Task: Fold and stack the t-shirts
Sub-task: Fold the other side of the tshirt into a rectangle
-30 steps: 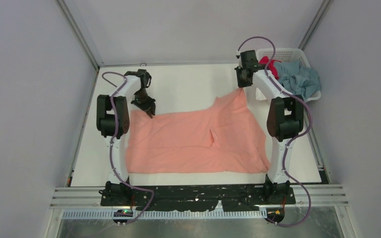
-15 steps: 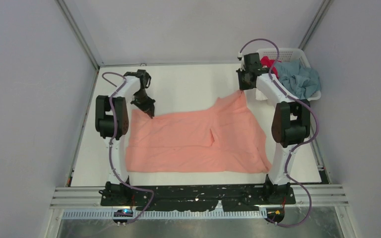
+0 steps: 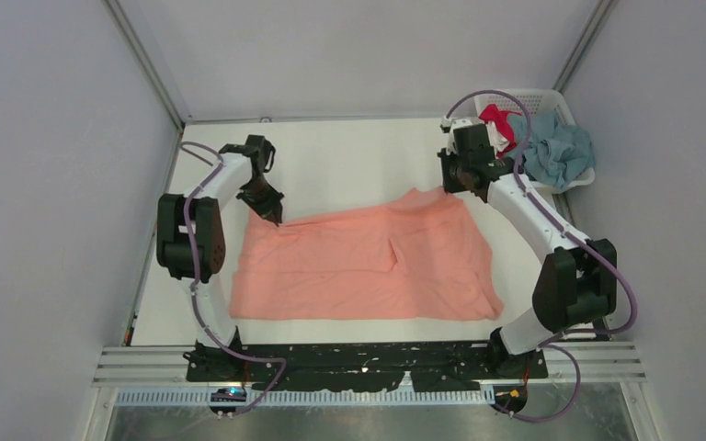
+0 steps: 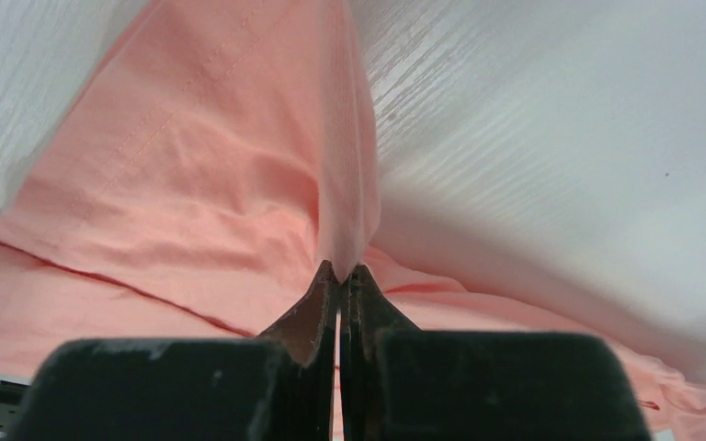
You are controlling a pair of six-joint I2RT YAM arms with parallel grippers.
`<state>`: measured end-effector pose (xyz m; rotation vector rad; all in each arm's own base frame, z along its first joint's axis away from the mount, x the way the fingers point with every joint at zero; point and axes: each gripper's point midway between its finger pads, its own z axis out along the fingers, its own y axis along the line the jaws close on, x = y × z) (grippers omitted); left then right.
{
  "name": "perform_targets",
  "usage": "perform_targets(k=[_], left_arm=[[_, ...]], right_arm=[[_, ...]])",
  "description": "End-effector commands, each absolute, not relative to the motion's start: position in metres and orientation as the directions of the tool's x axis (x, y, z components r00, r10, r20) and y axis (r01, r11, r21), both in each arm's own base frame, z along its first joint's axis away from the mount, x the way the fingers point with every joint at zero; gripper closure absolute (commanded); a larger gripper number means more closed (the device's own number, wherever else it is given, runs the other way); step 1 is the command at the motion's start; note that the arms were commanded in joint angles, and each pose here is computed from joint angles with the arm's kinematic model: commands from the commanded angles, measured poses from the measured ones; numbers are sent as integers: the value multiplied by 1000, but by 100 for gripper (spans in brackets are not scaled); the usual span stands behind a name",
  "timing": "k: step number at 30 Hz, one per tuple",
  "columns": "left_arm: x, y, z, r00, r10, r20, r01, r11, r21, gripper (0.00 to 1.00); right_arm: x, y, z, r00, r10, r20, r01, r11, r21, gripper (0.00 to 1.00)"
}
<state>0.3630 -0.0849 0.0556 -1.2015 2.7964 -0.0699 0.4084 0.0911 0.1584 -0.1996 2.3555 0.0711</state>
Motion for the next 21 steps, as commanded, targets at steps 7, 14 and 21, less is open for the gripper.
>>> perform_targets(k=[7, 14, 21], left_arm=[[338, -80, 72, -659, -728, -191, -716, 684, -140, 100], [314, -86, 68, -648, -736, -193, -724, 675, -141, 100], [296, -81, 73, -596, -760, -258, -749, 642, -161, 100]], right_arm=[[346, 100, 194, -662, -173, -729, -119, 985, -125, 93], [323, 105, 215, -631, -168, -757, -88, 985, -145, 94], [292, 101, 207, -636, -85, -767, -52, 996, -67, 95]])
